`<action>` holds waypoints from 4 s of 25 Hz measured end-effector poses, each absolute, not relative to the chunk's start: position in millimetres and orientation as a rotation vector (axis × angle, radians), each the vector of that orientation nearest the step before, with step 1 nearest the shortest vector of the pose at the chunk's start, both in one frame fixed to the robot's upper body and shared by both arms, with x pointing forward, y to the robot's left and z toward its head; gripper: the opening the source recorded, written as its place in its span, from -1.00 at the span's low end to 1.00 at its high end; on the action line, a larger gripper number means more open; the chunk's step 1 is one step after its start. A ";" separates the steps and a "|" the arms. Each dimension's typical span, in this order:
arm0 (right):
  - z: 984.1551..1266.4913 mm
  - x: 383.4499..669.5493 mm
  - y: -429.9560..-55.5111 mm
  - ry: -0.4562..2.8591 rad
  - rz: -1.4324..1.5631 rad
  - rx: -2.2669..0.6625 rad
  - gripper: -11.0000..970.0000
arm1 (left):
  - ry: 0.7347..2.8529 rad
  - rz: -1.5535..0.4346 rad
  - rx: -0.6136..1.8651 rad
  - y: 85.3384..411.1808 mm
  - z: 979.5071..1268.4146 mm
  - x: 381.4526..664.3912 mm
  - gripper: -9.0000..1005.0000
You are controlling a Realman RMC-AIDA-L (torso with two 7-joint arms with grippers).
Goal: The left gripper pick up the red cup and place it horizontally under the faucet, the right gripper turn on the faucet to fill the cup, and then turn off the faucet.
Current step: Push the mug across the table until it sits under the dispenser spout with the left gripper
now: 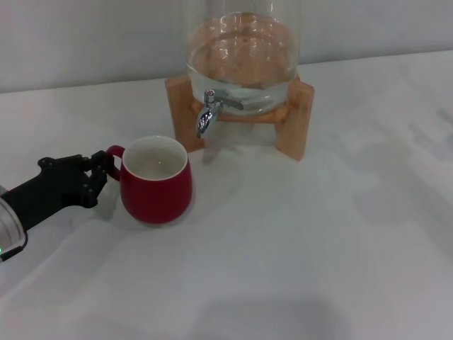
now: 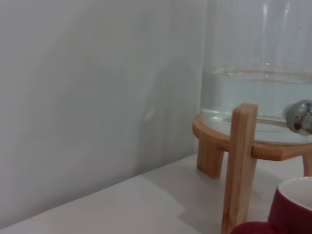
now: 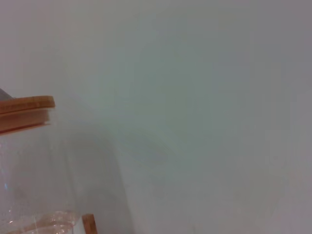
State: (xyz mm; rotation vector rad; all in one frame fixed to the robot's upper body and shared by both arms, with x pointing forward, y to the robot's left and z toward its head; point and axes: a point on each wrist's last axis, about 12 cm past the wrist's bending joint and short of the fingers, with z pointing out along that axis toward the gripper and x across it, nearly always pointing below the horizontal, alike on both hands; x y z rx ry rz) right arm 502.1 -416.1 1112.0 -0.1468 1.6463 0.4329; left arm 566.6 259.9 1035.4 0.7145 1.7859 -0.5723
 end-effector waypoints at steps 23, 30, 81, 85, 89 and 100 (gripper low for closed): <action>1110.3 501.9 -416.1 1.643 0.434 -0.139 0.64 | 1.827 -0.571 0.802 236.4 1041.4 586.4 -0.78; 1110.2 502.0 -415.9 1.643 0.436 -0.139 0.64 | 1.824 -0.548 0.813 233.0 1044.1 592.2 -0.78; 1108.8 502.6 -414.9 1.621 0.439 -0.130 0.64 | 1.729 -0.499 0.905 209.0 1045.4 597.3 -0.78; 1109.2 502.7 -415.0 1.618 0.440 -0.128 0.64 | 1.729 -0.496 0.912 209.2 1044.8 596.8 -0.78; 1109.4 502.7 -415.1 1.617 0.440 -0.127 0.64 | 1.732 -0.499 0.909 209.8 1044.4 596.2 -0.78; 1109.5 502.7 -415.1 1.616 0.439 -0.127 0.64 | 1.744 -0.494 0.902 212.2 1042.6 595.2 -0.78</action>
